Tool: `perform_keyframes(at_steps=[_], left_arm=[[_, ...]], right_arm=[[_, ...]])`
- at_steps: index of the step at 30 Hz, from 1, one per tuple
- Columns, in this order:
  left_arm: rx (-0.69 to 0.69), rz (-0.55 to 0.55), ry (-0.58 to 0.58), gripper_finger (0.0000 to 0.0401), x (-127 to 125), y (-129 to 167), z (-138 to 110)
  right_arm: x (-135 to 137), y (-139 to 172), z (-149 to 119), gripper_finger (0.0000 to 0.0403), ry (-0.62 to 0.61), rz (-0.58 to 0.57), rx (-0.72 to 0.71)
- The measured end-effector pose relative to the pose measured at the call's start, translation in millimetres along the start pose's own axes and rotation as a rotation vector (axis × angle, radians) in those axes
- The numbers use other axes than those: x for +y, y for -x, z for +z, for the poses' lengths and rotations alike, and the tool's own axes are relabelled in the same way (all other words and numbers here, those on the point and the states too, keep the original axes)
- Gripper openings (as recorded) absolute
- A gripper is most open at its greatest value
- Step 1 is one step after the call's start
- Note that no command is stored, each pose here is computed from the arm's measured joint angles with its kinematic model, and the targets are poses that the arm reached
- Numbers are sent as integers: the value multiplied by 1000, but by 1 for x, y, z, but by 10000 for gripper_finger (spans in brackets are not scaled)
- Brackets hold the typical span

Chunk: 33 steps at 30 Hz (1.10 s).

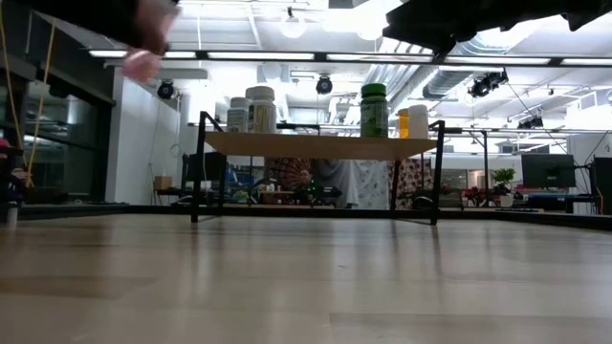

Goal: Pick and place medicine bottles onto shelf by color
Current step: Put the pink pill bottle on the shelf

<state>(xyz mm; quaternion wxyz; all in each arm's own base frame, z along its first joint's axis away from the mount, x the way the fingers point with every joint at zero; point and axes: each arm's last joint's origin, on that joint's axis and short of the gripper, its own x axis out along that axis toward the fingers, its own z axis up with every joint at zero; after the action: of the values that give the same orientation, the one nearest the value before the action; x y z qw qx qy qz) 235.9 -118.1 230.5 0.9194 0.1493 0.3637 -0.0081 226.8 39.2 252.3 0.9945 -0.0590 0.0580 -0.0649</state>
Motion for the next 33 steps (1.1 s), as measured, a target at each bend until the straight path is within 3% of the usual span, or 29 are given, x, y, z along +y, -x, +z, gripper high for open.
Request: perform_keyframes(at_steps=[6, 10, 14, 20, 25, 33], left_arm=[[-321, -6, 104, 101, 26, -21, -25], [-541, 72, 209, 102, 51, -29, -39], [-655, 158, 312, 102, 75, -29, -40], [-707, 163, 368, 102, 88, -28, -38], [-712, 149, 400, 102, 88, -28, -38], [-720, 148, 402, 102, 88, -28, -37]], right_arm=[[0, 0, 0, 165, 0, 0, 0], [0, 0, 2, 165, -6, -1, -18], [-1, 0, 6, 165, -22, 6, -64], [4, -11, 7, 165, -40, 97, -142], [9, -29, -3, 165, -6, 87, -178], [13, -67, 8, 179, -41, 60, -168]])
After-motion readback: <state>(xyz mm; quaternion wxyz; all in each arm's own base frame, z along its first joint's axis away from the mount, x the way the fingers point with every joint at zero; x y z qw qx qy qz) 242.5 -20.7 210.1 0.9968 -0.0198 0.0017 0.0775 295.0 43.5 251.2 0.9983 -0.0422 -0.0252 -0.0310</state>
